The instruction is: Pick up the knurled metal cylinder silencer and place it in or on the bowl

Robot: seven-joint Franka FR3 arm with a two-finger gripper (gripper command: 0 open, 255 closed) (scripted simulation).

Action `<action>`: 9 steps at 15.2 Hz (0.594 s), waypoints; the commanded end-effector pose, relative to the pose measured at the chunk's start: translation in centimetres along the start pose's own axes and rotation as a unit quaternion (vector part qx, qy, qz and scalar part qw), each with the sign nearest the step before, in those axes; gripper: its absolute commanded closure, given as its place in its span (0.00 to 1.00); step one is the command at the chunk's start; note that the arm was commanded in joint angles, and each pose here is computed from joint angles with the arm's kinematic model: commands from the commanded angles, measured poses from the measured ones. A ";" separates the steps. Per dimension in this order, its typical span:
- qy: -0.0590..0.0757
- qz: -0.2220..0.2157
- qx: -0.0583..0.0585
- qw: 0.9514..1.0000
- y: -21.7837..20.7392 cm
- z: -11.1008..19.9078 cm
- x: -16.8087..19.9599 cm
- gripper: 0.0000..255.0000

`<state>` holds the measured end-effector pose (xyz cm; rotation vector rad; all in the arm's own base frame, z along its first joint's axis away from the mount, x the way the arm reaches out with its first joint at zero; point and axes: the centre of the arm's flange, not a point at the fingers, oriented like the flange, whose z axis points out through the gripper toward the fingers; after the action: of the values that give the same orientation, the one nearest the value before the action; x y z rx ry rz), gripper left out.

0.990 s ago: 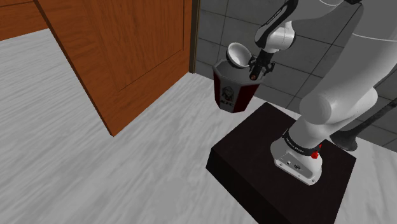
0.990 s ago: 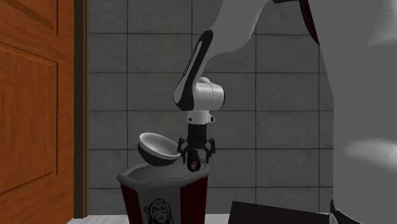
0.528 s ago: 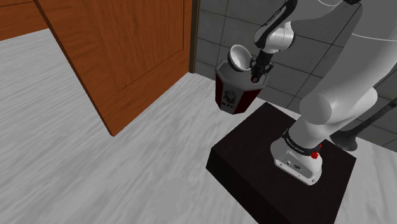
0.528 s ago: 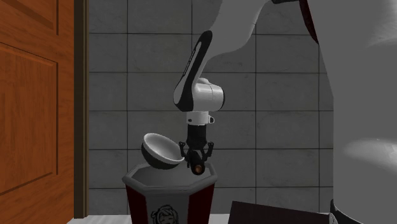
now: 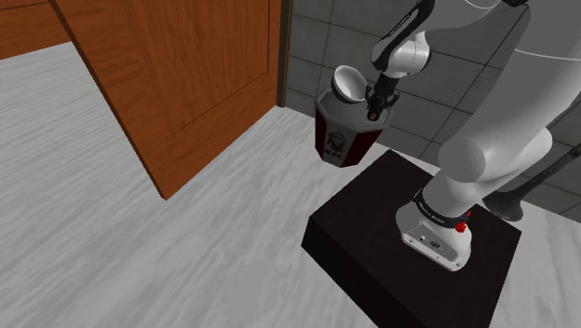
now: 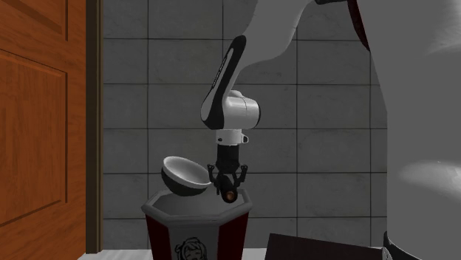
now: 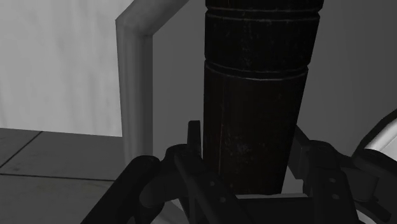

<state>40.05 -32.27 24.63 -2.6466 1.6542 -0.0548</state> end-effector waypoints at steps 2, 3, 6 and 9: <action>-0.002 -0.003 -0.001 1.000 -0.3 -0.7 -0.2 1.00; -0.002 -0.003 -0.001 1.000 -0.3 -1.2 -0.2 1.00; -0.002 -0.003 -0.001 1.000 -0.4 -2.8 -0.2 1.00; -0.002 -0.003 -0.001 1.000 -0.4 -4.4 -0.1 1.00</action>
<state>40.29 -31.91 28.34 -2.6511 1.6461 -0.0476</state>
